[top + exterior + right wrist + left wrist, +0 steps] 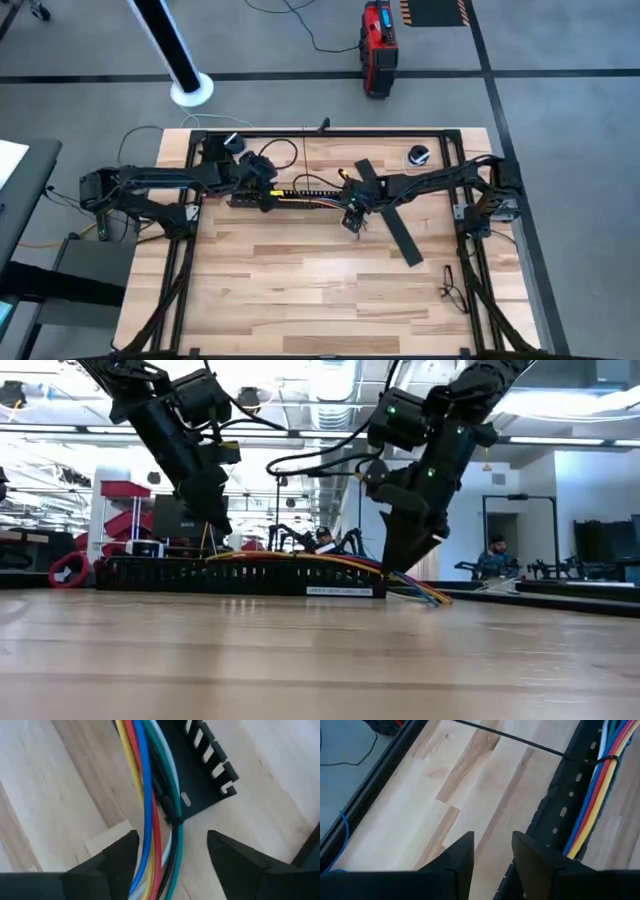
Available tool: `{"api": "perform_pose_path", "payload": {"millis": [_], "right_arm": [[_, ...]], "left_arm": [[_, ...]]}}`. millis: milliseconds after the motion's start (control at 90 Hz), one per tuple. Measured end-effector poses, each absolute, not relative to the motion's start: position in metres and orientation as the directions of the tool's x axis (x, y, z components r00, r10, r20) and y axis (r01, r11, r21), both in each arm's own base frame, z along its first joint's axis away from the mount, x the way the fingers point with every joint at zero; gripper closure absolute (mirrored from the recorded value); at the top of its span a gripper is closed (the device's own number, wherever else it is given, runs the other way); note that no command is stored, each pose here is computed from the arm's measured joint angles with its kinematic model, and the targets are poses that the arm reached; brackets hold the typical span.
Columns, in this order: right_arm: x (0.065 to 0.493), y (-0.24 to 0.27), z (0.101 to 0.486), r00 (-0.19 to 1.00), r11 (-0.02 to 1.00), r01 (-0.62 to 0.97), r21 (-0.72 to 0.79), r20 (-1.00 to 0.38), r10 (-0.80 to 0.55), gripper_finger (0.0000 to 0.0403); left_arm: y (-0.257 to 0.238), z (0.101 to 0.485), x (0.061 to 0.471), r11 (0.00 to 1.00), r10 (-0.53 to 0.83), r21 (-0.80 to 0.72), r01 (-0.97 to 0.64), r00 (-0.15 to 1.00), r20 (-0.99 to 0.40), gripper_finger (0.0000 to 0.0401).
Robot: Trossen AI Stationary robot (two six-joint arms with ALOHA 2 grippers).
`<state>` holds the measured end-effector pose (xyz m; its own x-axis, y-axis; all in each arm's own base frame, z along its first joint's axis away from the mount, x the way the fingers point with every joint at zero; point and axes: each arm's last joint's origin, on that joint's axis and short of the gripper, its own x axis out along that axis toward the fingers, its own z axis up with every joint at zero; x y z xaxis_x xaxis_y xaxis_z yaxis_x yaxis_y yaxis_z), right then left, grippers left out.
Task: Ziptie cables
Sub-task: Put the zip tied cable into the black cable duct
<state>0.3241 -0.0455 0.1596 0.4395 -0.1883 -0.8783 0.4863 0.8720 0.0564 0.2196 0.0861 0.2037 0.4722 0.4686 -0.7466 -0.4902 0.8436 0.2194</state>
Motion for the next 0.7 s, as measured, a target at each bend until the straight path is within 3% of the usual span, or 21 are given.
{"api": "perform_pose_path", "payload": {"millis": [278, 522, 700], "right_arm": [[0.328, -0.042, 0.132, 0.368, 0.893, 0.448, 0.055, -0.921, -0.128, 0.0386], [0.322, -0.039, 0.150, 0.338, 0.896, 0.441, 0.053, -0.935, -0.111, 0.0389], [0.322, -0.039, 0.174, 0.396, 0.900, 0.429, 0.072, -0.911, -0.116, 0.0392]], "left_arm": [[0.088, 0.203, 0.218, 0.839, 0.472, 0.221, -0.497, 0.464, -0.749, 0.0274], [0.088, 0.204, 0.219, 0.841, 0.468, 0.217, -0.495, 0.467, -0.750, 0.0274], [0.088, 0.204, 0.219, 0.843, 0.469, 0.220, -0.491, 0.469, -0.748, 0.0274]]}}
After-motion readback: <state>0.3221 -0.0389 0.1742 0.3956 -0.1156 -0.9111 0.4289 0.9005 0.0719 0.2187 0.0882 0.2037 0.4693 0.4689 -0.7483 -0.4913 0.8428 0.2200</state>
